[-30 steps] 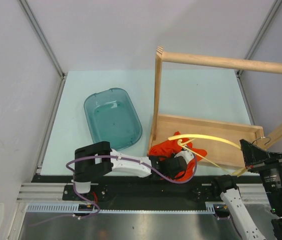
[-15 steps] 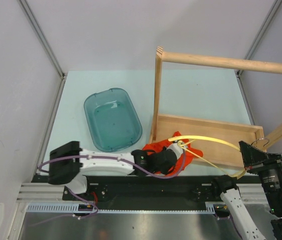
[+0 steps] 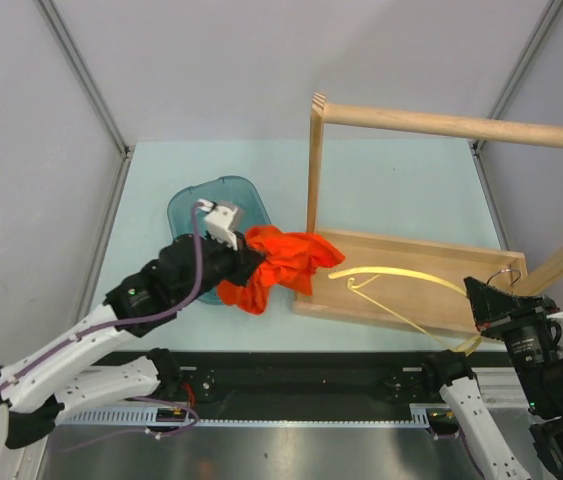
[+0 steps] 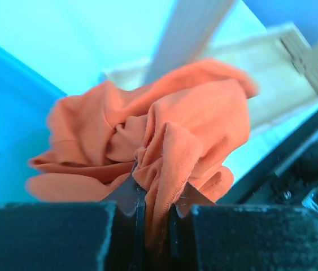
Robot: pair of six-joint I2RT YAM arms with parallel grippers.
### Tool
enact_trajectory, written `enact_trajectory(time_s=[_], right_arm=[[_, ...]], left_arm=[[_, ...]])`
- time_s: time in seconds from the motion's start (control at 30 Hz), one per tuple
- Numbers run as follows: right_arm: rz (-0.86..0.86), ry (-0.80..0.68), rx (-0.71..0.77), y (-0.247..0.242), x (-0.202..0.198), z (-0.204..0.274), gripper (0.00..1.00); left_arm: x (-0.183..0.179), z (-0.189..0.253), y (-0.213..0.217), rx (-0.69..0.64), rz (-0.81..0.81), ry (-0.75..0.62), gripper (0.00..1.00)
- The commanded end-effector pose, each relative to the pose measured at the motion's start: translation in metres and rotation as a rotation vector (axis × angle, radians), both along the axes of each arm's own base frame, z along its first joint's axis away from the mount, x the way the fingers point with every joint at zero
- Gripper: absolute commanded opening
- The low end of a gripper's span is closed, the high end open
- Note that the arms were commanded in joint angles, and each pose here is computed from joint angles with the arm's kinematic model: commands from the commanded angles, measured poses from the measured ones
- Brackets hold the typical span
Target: Remove the t-shirt from the hanger
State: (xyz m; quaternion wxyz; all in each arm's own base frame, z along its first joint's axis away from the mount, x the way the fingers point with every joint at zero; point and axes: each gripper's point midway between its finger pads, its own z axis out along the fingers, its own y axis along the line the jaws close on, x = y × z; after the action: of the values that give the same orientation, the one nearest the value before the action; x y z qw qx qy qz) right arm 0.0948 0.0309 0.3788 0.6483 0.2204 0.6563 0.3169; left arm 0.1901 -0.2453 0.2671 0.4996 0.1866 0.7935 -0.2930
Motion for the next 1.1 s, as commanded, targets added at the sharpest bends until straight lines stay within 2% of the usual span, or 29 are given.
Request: enact_trajectory(time_s=[0.0,0.17,0.27,0.43,0.67,0.7,0.77,0.8,0.83,1.07], right_arm=[[0.03,-0.08,0.043,0.006,0.001,0.022,0.0],[0.044,-0.086,0.054,0.008,-0.001,0.024,0.0],[0.041,-0.092,0.054,0.007,-0.002,0.026,0.0],[0.044,-0.091,0.063,0.008,-0.003,0.027,0.0],[0.04,-0.097,0.048,0.005,-0.007,0.029,0.0],[0.037,-0.097,0.05,0.005,-0.008,0.029,0.0],[0.035,-0.098,0.047,0.004,-0.008,0.029,0.0],[0.038,-0.098,0.047,0.005,-0.008,0.03,0.0],[0.04,-0.096,0.045,0.005,-0.008,0.029,0.0],[0.038,-0.073,0.018,0.007,0.0,0.021,0.0]], left_arm=[[0.014,0.059,0.034,-0.052,0.061,-0.084,0.0],[0.044,0.103,0.072,-0.025,0.191,-0.154,0.01],[0.066,0.112,0.092,-0.039,0.289,-0.133,0.0],[0.105,0.073,0.089,-0.128,0.384,0.048,0.0],[0.152,0.018,0.114,-0.27,0.544,0.212,0.0],[0.157,0.012,0.116,-0.273,0.558,0.23,0.09],[0.163,-0.009,0.126,-0.241,0.63,0.308,0.42],[0.164,-0.016,0.133,-0.226,0.676,0.336,0.8],[0.16,-0.023,0.144,-0.206,0.745,0.366,0.98],[0.132,0.024,0.154,-0.302,0.729,0.199,1.0]])
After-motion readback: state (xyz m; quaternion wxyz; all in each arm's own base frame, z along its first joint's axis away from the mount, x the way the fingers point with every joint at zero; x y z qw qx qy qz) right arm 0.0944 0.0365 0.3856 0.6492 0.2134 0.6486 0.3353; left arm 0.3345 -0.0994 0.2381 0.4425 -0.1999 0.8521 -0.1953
